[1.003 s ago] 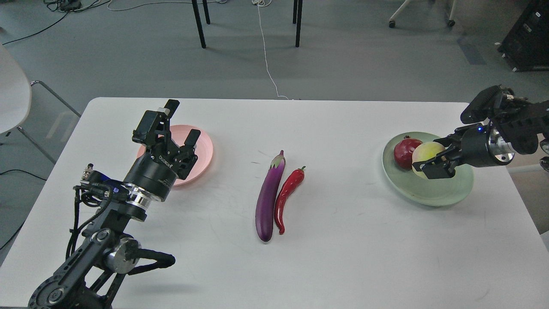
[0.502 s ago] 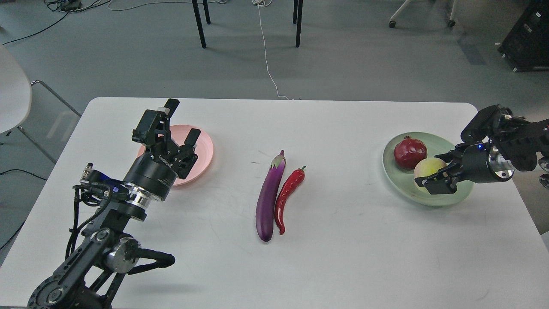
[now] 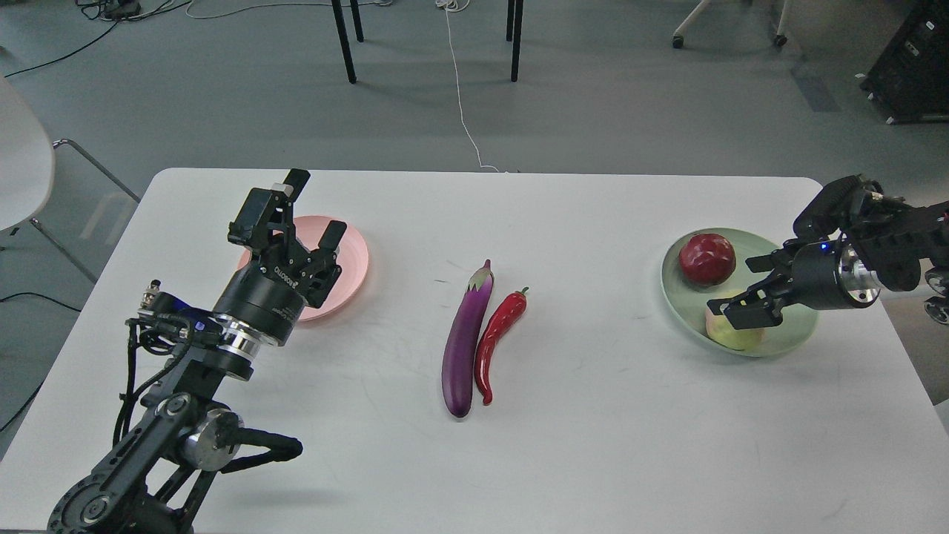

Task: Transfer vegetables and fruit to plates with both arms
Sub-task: 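Raise the right gripper away from the green plate, then reach the left gripper to the purple eggplant and grasp it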

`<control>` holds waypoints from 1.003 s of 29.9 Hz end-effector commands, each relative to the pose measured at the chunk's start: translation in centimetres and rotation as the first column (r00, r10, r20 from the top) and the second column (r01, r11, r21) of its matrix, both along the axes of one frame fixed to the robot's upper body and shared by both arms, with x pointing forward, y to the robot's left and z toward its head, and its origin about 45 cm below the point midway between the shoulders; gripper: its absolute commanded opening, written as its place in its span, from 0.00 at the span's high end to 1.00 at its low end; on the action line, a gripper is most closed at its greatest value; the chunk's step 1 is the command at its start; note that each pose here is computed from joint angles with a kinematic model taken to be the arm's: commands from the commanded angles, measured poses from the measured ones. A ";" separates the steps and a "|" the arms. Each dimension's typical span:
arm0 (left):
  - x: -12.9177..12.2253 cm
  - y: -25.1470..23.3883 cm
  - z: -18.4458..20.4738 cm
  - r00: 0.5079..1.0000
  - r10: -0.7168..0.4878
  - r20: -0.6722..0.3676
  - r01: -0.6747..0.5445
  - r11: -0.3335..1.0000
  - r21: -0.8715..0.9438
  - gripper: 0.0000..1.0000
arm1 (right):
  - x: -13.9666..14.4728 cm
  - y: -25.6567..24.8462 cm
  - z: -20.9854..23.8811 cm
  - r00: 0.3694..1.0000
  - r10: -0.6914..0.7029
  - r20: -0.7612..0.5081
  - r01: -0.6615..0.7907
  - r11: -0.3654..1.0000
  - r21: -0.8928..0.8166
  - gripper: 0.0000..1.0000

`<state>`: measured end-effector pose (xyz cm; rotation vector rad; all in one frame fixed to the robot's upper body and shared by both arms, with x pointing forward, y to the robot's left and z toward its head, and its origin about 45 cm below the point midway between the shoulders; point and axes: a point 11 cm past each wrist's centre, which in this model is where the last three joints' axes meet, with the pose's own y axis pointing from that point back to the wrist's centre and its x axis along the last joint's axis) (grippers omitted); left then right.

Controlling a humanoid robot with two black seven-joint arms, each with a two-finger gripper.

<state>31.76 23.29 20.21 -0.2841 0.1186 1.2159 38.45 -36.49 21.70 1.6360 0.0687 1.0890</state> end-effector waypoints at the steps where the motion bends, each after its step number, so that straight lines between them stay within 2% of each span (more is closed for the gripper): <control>1: 0.1 0.1 0.1 1.000 0.001 0.003 -0.001 1.000 0.006 0.01 | 2.2 2.5 2.9 0.995 -0.042 0.086 0.028 0.988 0.149 0.02; 3: 0.1 0.1 0.2 1.000 0.000 0.007 0.000 1.000 0.007 0.01 | 3.1 4.0 4.1 0.986 -0.136 0.091 0.102 0.944 0.313 0.02; 5: 0.1 0.2 0.5 1.000 -0.003 0.014 0.003 1.000 0.013 0.01 | 3.9 4.9 4.5 0.964 -0.264 0.043 0.210 0.846 0.490 0.02; 8: 0.1 0.5 0.7 1.000 -0.006 0.022 0.005 1.000 0.023 0.01 | 4.8 5.8 5.6 0.910 -0.406 -0.084 0.339 0.613 0.714 0.02; 12: 0.1 0.6 0.8 1.000 -0.008 0.027 0.007 0.999 0.038 0.01 | 5.1 6.5 4.9 0.806 -0.480 -0.346 0.493 0.220 0.842 0.02; 17: -0.1 0.7 1.6 0.998 -0.025 0.051 0.021 0.998 0.067 0.01 | 4.8 7.2 2.7 0.647 -0.352 -0.676 0.628 -0.256 0.735 0.02; 21: -0.9 -0.9 1.5 0.991 -0.114 0.072 0.099 0.978 0.183 0.01 | 3.9 5.7 -0.4 0.539 -0.197 -0.819 0.659 -0.506 0.556 0.01; 26: -2.5 -3.1 0.6 0.960 -0.267 0.087 0.208 0.883 0.421 0.01 | 2.4 2.8 -3.0 0.511 -0.053 -0.858 0.672 -0.597 0.438 0.01; 30: -3.4 -5.0 -0.5 0.895 -0.436 0.093 0.253 0.669 0.699 0.01 | 1.1 2.2 -4.5 0.485 -0.028 -0.874 0.690 -0.602 0.402 0.01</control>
